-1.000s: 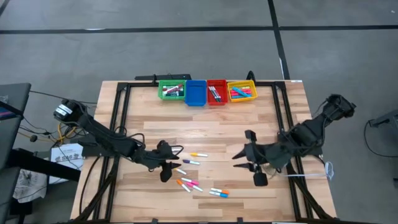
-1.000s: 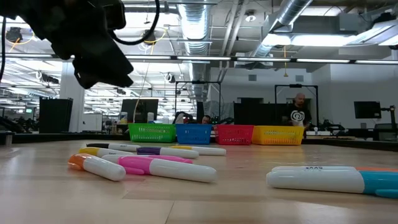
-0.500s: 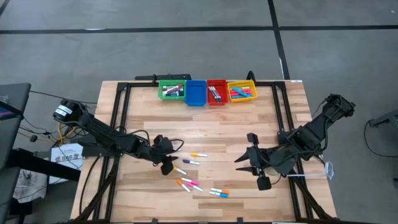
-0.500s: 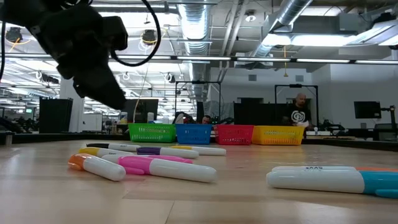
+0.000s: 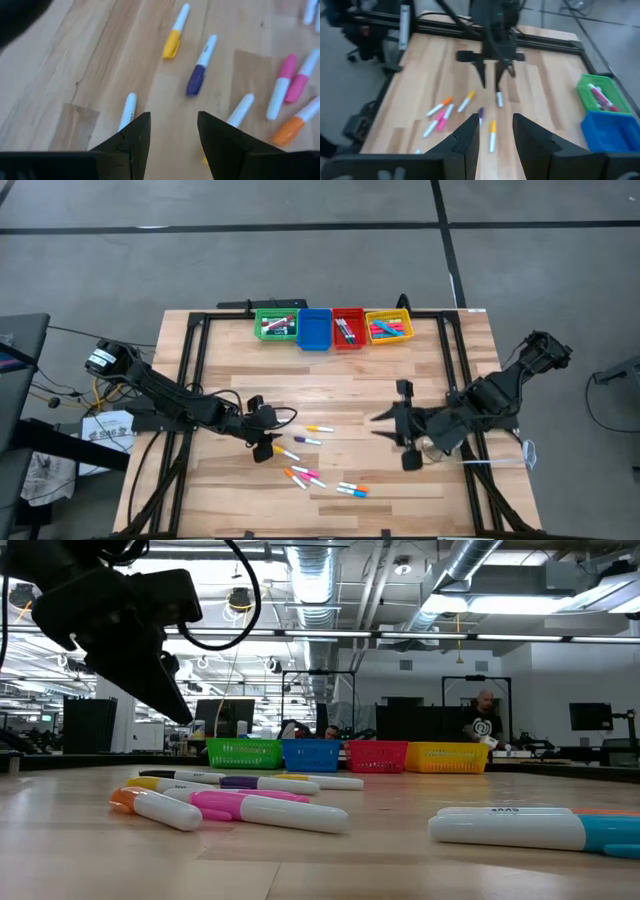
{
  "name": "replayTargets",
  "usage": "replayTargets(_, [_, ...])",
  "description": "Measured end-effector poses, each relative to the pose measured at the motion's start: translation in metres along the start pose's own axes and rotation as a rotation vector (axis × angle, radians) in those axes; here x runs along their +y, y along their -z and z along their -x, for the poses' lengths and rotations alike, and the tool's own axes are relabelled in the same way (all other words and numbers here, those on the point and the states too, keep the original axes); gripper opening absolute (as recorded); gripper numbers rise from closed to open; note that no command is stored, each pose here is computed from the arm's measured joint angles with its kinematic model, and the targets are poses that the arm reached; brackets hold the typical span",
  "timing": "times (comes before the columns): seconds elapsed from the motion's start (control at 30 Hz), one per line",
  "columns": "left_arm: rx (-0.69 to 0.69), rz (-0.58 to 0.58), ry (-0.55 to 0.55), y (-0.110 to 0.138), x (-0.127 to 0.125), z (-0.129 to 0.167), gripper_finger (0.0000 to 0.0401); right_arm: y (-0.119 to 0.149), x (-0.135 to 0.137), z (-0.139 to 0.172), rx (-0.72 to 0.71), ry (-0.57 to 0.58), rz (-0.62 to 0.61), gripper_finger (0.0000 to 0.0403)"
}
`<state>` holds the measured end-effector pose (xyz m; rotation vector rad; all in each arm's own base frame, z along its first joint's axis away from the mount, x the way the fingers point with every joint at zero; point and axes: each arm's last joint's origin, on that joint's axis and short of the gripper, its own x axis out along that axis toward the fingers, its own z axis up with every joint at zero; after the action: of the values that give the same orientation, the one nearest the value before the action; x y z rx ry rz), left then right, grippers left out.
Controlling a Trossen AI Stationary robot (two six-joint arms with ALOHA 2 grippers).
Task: Pick & Place Markers
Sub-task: Put the small black highlighter pen into the blue bin
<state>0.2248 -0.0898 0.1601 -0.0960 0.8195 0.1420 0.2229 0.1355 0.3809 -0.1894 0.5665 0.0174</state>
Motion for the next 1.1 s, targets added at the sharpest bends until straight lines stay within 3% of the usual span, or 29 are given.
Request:
replayTargets(0.27, [0.05, -0.031, -0.018, 0.001, 0.009, -0.003, 0.0163, -0.003, -0.026, -0.013, 0.021, 0.082, -0.064, 0.0107])
replayTargets(0.47, [0.107, -0.039, -0.037, 0.004, 0.016, -0.004, 0.0163, -0.003, -0.04, -0.019, 0.041, 0.07, -0.098, 0.0107])
replayTargets(0.67, [0.146, -0.067, 0.018, 0.001, 0.023, -0.007, 0.0163, -0.003, -0.043, -0.02, 0.047, 0.051, -0.107, 0.0107])
replayTargets(0.87, [0.151, -0.058, -0.016, -0.003, 0.038, -0.011, 0.0163, -0.003, -0.043, -0.02, 0.047, 0.048, -0.114, 0.0107])
replayTargets(1.1, [0.192, -0.061, 0.03, -0.005, 0.052, -0.017, 0.0163, -0.003, -0.042, -0.02, 0.046, 0.044, -0.117, 0.0107])
